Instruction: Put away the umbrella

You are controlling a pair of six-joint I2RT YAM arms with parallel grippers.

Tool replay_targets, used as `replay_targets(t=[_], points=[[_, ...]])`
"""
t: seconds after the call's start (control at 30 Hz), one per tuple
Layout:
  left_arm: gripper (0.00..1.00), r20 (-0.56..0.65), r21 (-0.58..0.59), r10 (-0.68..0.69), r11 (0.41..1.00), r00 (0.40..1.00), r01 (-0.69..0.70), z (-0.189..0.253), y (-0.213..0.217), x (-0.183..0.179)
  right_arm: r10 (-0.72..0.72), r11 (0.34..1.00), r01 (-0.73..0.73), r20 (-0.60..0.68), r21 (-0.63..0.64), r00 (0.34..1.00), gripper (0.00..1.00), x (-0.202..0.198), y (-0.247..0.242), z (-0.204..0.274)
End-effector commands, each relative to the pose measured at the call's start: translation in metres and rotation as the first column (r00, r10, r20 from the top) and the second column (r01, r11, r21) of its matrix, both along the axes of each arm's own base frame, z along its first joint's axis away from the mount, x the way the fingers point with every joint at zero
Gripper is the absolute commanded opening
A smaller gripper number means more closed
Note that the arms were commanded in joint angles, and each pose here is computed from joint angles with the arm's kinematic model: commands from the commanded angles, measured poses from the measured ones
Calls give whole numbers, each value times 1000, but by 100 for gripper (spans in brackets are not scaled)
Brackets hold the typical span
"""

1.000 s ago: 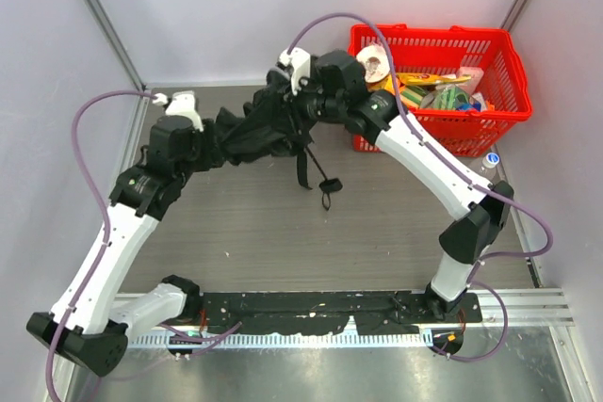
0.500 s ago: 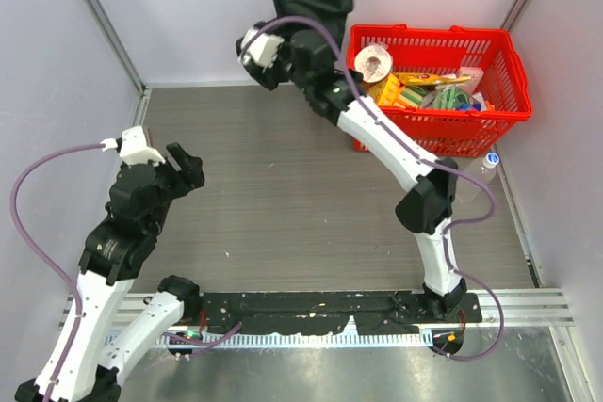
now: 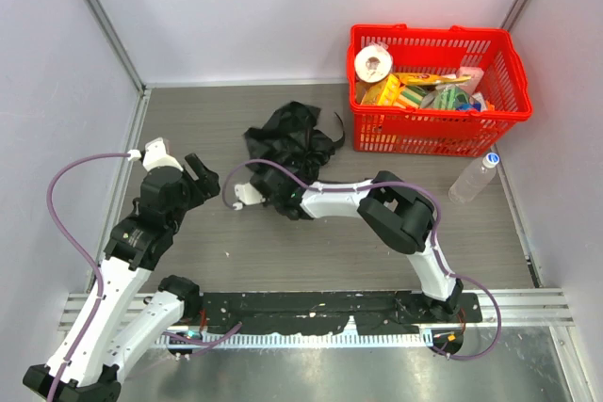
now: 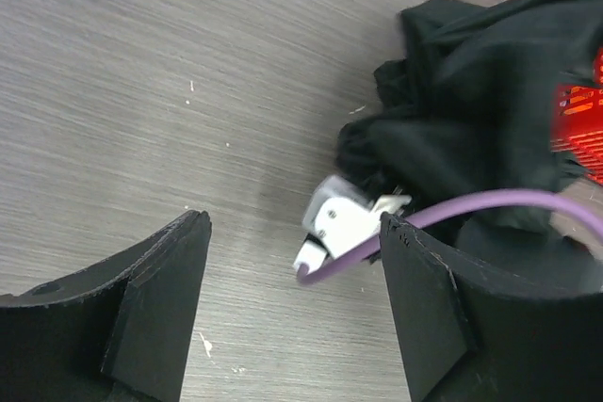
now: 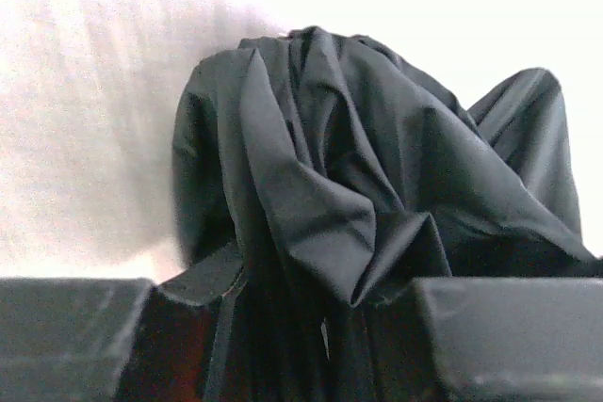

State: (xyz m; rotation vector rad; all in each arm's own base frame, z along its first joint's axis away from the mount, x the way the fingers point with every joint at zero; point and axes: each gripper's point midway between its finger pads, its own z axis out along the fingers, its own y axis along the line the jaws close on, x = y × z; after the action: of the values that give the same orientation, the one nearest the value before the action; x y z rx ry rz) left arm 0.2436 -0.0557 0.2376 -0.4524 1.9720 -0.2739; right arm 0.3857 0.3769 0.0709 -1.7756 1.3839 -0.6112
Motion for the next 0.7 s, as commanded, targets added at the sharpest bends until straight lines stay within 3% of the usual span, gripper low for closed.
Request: replay_targets(t=[0.0, 0.1, 0.37, 0.57, 0.67], points=[[75, 25, -72, 28, 997, 999, -26, 4, -5, 7, -112, 906, 160, -141, 391, 984, 1, -24, 19, 37], [74, 54, -84, 48, 996, 997, -43, 12, -2, 8, -113, 775, 234, -236, 588, 965, 1, -23, 32, 60], [75, 29, -126, 8, 992, 1000, -5, 15, -13, 5, -47, 574, 326, -367, 751, 929, 1, 27, 22, 105], [75, 30, -187, -41, 981, 999, 46, 7, -27, 4, -120, 613, 251, -226, 749, 967, 1, 81, 8, 163], [75, 21, -189, -48, 981, 999, 51, 5, -28, 4, -133, 590, 162, -102, 791, 986, 1, 106, 9, 236]])
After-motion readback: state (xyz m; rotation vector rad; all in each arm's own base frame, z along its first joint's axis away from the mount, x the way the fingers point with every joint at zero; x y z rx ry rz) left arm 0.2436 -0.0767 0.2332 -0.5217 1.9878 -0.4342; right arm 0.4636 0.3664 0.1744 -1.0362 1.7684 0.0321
